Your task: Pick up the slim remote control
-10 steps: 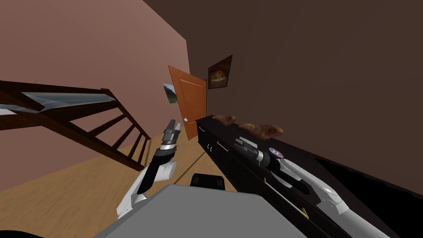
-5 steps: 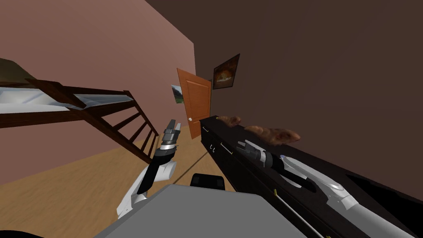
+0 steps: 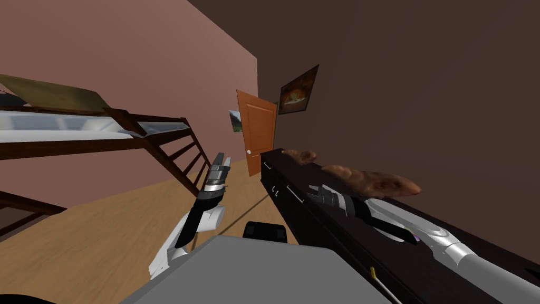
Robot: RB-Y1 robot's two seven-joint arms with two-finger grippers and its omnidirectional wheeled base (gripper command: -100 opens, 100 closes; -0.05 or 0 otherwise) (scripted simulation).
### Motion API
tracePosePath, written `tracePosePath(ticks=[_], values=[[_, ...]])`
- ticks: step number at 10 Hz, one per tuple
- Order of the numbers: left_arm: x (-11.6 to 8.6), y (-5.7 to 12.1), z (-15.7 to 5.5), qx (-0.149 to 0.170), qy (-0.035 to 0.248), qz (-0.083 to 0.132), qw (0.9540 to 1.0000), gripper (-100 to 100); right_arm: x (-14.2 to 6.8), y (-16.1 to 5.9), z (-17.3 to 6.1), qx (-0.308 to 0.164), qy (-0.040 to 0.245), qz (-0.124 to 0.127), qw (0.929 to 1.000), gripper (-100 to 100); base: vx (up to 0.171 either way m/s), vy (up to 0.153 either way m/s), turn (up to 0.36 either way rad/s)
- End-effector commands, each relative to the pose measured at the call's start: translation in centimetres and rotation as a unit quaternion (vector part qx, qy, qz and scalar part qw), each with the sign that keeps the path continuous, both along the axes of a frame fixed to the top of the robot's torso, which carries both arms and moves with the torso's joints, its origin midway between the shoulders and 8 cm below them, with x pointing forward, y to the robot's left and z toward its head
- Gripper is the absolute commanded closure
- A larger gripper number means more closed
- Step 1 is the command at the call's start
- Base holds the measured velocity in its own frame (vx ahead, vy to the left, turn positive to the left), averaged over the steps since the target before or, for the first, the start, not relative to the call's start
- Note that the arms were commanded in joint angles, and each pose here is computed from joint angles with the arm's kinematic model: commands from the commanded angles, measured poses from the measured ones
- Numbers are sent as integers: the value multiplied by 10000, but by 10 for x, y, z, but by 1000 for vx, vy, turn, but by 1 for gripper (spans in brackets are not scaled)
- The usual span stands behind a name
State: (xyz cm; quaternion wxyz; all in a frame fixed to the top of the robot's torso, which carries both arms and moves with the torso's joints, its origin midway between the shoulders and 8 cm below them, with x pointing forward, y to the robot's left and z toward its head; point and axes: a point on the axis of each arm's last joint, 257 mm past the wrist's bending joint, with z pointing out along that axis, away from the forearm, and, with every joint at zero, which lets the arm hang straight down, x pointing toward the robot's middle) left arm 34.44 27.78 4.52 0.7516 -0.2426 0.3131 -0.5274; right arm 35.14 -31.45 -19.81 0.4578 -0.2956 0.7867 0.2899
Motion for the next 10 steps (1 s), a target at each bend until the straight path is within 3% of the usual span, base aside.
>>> tracePosePath(ticks=[1, 4, 5, 6, 7, 9, 10], values=[[0, 0, 0, 0, 0, 0, 10000, 0, -6, -24, -15, -322, 254, -27, 9992, -100, 27, 15, 247], [0, 0, 0, 0, 0, 0, 10000, 0, -11, -67, -29, -856, 540, -166, 9947, -100, 32, 1, 174], [0, 0, 0, 0, 0, 0, 10000, 0, -22, -82, -40, -1090, 768, -151, 9910, -100, 28, -2, 230], [0, 0, 0, 0, 0, 0, 10000, 0, -20, -96, -40, -1203, 795, -254, 9892, -100, 26, -7, 119], [0, 0, 0, 0, 0, 0, 10000, 0, -32, -121, -50, -1485, 1048, -308, 9829, -100, 35, -3, 229], [0, 0, 0, 0, 0, 0, 10000, 0, -31, -127, -50, -1530, 1057, -354, 9819, -100, 21, -7, 41], [0, 0, 0, 0, 0, 1, 10000, 0, -45, -157, -58, -1837, 1325, -464, 9729, -100, 17, 2, 183]])
